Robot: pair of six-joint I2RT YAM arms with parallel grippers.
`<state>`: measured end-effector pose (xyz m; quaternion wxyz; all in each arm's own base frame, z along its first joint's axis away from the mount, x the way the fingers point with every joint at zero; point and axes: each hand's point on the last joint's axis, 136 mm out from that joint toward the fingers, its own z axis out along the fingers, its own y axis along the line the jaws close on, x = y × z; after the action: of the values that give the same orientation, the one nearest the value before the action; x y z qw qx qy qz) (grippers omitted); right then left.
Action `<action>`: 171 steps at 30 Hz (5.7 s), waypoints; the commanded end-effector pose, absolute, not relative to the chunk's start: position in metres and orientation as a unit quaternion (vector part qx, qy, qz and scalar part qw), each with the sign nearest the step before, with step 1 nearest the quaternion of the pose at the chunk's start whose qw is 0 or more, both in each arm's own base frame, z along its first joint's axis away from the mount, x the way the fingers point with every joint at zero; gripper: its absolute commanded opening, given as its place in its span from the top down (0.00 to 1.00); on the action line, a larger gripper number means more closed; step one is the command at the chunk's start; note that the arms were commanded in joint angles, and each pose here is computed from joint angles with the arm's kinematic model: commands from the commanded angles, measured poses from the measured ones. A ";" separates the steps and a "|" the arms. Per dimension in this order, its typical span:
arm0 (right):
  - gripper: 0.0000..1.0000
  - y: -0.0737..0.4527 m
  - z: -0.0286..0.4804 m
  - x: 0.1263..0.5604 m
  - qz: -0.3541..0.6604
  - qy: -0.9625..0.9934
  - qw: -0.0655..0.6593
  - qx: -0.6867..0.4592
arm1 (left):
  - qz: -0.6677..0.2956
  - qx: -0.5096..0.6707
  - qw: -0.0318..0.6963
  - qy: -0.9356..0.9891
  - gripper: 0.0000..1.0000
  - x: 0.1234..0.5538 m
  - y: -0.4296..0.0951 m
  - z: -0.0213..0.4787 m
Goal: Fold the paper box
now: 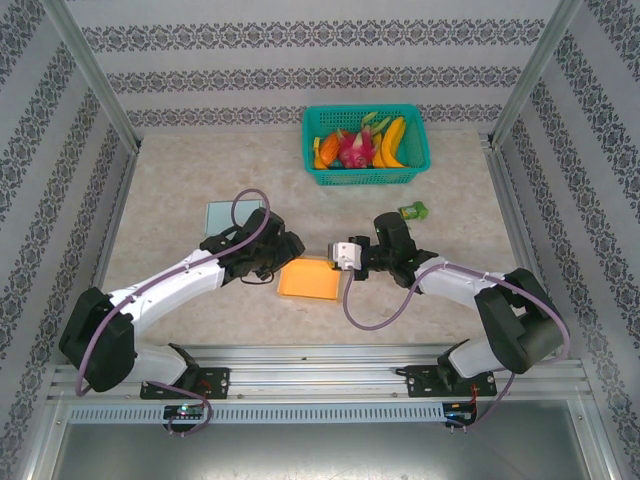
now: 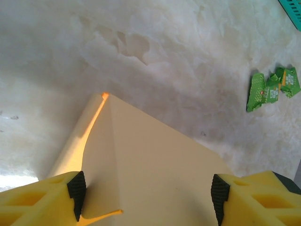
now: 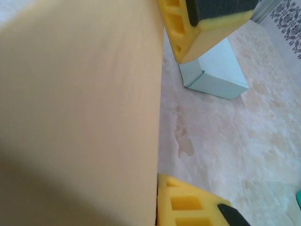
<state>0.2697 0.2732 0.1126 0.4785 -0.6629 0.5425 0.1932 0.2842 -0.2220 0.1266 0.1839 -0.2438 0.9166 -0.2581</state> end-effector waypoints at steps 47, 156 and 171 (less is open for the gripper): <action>0.02 0.225 0.132 0.253 0.214 0.903 0.372 -0.030 | -0.148 -0.277 0.232 0.920 0.36 0.253 -0.173 0.063; 0.16 0.178 0.111 0.197 0.258 0.867 0.425 0.038 | -0.092 -0.104 0.160 0.977 0.19 0.246 -0.164 0.000; 0.45 0.273 0.100 0.176 0.295 0.895 0.334 -0.023 | -0.086 -0.118 0.154 0.977 0.19 0.247 -0.163 -0.007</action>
<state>0.1716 0.2461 0.0782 0.3218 -0.0291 0.9091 0.2628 0.2818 -0.1980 0.0377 0.2255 -0.1062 0.9531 -0.1717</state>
